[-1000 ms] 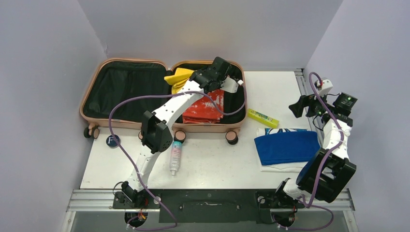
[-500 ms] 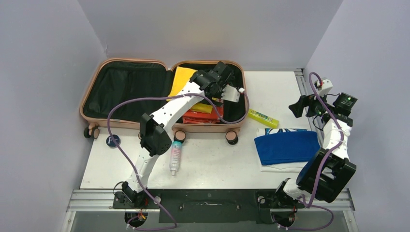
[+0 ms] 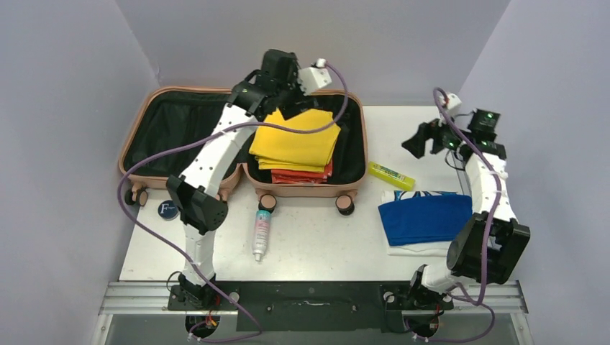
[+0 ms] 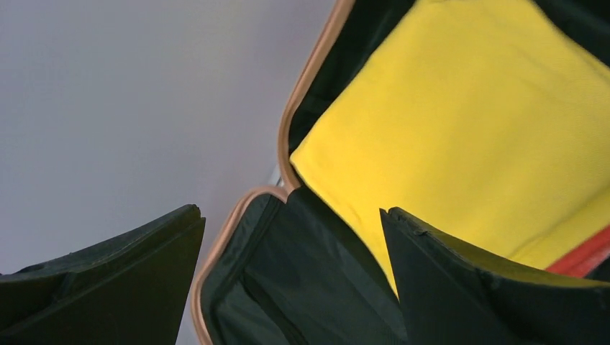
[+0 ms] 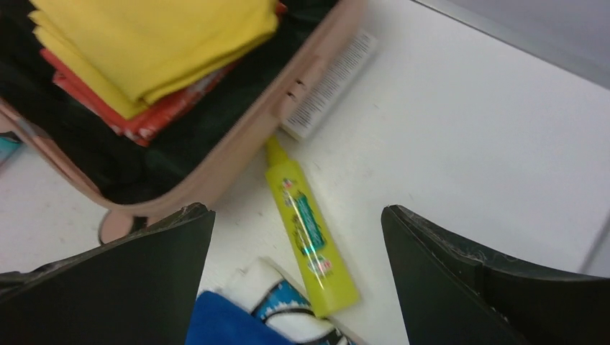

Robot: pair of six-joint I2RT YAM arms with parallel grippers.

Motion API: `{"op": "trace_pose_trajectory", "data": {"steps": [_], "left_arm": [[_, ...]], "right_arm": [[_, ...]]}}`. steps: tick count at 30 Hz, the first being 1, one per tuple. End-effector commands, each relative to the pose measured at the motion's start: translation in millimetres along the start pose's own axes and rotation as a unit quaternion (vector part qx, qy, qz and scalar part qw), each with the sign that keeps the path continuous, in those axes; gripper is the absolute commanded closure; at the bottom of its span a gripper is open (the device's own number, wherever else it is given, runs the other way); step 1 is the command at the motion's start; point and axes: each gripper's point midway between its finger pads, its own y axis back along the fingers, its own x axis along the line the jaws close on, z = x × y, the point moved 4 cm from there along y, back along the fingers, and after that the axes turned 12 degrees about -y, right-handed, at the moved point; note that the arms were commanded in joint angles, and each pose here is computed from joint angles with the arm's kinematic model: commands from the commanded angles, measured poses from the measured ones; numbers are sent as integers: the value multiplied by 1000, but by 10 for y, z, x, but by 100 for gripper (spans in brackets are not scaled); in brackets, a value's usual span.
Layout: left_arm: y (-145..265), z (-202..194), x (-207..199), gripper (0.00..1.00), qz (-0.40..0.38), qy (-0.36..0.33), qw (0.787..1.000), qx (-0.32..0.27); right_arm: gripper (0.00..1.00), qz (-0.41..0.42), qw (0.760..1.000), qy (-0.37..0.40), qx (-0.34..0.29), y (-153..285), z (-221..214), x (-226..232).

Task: Pack the luggage
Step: Place the clothes in the luggage.

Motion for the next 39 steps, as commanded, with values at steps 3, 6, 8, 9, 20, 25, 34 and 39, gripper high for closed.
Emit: {"op": "trace_pose_trajectory", "data": {"steps": [3, 6, 8, 9, 20, 25, 34, 39], "left_arm": [[-79, -569, 223, 11, 64, 167, 983, 40], [-158, -848, 68, 19, 35, 219, 973, 63], [-169, -974, -14, 21, 34, 238, 969, 65], [-162, -1016, -61, 22, 39, 240, 968, 64], [-232, -1362, -753, 25, 56, 192, 974, 102], [-364, -1509, -971, 25, 45, 188, 973, 127], [-554, -1560, -1411, 27, -23, 201, 970, 136], [-572, -1527, -1670, 28, -77, 228, 963, 124]], "right_arm": [[10, 127, 992, 6, 27, -759, 378, 868], [10, 167, 985, -38, 27, -1164, 484, 1177], [10, 177, 980, -88, 29, -1463, 479, 1238], [10, 175, 977, -116, 28, -1583, 477, 1255], [8, 108, 952, -285, 42, -2410, 275, 1249], [8, 91, 944, -307, 82, -2742, 27, 1294], [13, 102, 928, -343, 106, -2961, -186, 1288], [16, 131, 924, -345, 102, -2968, -118, 1369]]}}
